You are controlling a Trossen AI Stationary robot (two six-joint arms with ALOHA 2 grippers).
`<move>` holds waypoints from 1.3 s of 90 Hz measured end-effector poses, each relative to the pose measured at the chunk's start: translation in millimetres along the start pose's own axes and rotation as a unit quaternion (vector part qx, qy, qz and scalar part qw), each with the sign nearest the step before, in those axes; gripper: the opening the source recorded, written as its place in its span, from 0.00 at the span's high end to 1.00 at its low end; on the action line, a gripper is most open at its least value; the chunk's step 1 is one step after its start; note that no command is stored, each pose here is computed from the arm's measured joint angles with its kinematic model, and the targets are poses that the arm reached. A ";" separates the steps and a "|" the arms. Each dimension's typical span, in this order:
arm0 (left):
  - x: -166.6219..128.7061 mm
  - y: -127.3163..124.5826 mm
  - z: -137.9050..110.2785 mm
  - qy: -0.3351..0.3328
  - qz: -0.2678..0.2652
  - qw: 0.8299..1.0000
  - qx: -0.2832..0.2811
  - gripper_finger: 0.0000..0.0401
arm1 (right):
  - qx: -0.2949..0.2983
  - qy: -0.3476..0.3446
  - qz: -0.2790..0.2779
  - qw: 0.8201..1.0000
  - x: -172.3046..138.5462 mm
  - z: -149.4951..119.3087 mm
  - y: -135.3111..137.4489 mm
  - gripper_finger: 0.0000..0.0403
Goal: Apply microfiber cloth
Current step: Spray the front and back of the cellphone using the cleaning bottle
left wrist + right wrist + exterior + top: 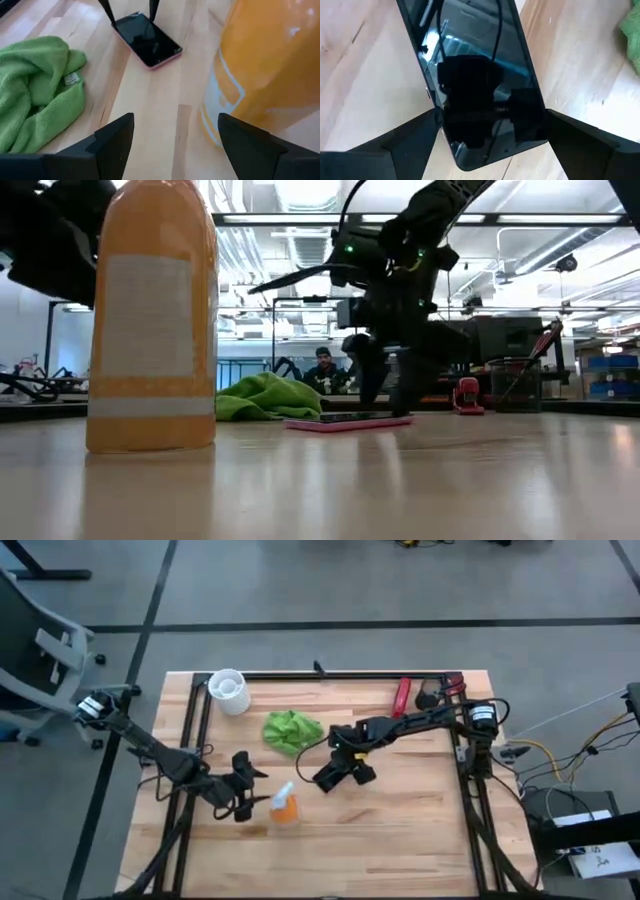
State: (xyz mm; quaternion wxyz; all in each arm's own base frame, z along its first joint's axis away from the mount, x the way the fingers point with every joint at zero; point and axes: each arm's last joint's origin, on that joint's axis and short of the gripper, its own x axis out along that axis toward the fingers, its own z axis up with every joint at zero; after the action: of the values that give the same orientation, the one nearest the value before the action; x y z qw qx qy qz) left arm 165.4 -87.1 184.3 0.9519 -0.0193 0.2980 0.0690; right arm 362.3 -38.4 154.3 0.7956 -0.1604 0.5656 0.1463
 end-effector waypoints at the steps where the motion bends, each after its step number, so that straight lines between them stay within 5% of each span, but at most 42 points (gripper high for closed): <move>1: 0.2 -0.1 -0.1 0.000 0.000 1.000 0.000 0.33 | 0.001 0.000 0.000 1.000 0.0 0.0 0.0 0.15; 48: 1.3 0.2 2.0 -0.020 0.025 0.999 -0.009 0.33 | 0.037 0.056 -0.017 0.998 -11.9 18.9 -1.6 0.07; 77: 1.1 0.3 2.5 -0.024 0.028 0.999 -0.010 0.33 | -0.038 0.103 -0.001 0.994 13.2 12.6 -2.7 0.03; 117: 1.1 0.4 2.6 -0.025 0.031 0.999 -0.006 0.33 | -0.106 0.164 0.009 0.981 9.5 5.2 -1.4 0.03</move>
State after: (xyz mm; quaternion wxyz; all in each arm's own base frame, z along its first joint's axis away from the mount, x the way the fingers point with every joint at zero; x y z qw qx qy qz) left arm 167.8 -86.3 185.8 0.9562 -0.0146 0.2744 0.1006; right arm 370.3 -37.0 147.0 0.6689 -0.2607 0.6713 0.1842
